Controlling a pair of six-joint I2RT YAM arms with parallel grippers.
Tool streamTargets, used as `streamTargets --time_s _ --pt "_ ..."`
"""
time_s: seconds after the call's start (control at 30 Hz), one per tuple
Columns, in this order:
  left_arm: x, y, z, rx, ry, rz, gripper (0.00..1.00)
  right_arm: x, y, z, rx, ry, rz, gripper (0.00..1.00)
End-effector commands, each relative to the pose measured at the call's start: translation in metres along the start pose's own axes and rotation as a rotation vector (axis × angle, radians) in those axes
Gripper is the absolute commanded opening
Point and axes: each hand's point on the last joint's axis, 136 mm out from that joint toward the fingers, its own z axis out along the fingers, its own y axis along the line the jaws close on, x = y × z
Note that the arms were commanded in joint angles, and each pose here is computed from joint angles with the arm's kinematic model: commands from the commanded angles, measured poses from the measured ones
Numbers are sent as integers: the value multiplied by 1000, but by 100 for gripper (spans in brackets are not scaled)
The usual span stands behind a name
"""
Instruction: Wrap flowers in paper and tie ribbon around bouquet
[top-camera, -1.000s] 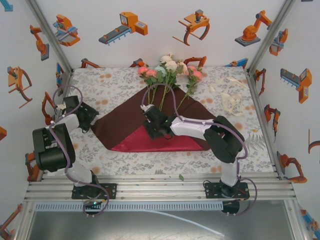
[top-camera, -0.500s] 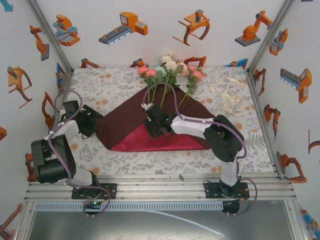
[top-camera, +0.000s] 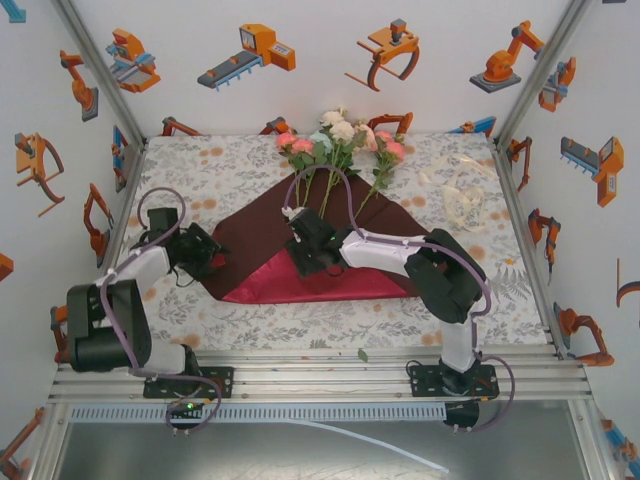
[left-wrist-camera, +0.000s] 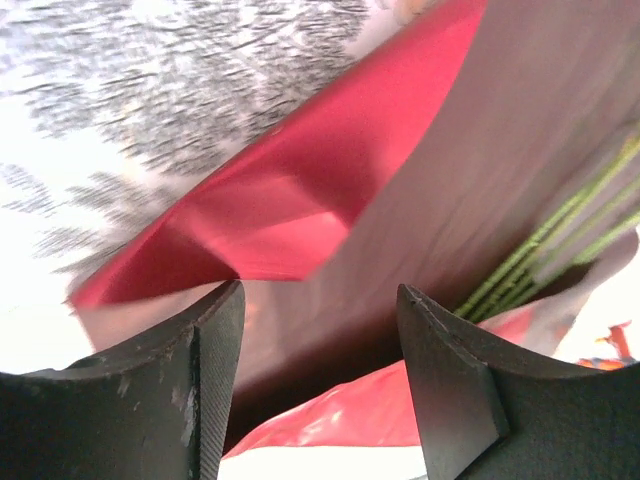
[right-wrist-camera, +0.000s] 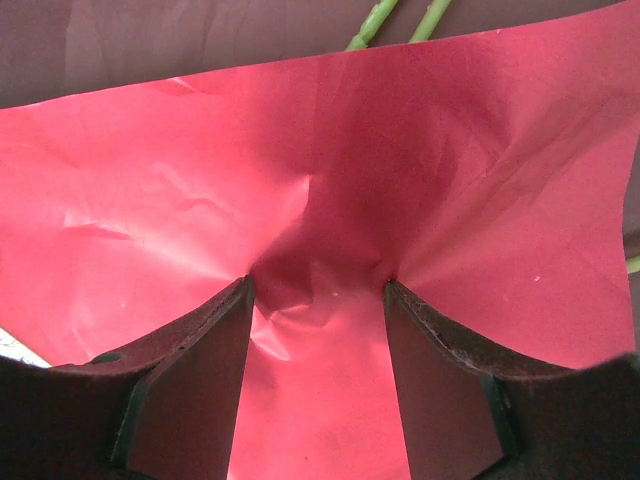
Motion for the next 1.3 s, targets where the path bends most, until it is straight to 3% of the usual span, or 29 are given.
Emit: streamTargets --time_s 0.0,0.13,0.3,0.53,0.63,0.93,1.1,1.27 --pt "-23 38 -32 -249 -152 98 69 -13 6 2 -30 -29 26 52" --pt "-43 44 -32 -325 -239 108 82 -13 8 1 -42 -28 28 52" --pt "-48 40 -9 -345 -172 167 92 -13 8 -1 -41 -30 22 52" --pt "-73 40 -15 -411 -266 137 93 -15 13 0 -67 -32 31 53" --pt "-77 42 -5 -455 -212 128 94 -17 12 -1 -68 -39 32 53" --pt "-35 36 43 -279 -40 49 99 -17 13 -5 -74 -50 22 53" --pt "-25 3 39 -87 -10 9 79 -17 12 -4 -73 -47 33 53" --pt "-14 -28 32 100 38 -59 76 -17 12 -3 -77 -45 46 53"
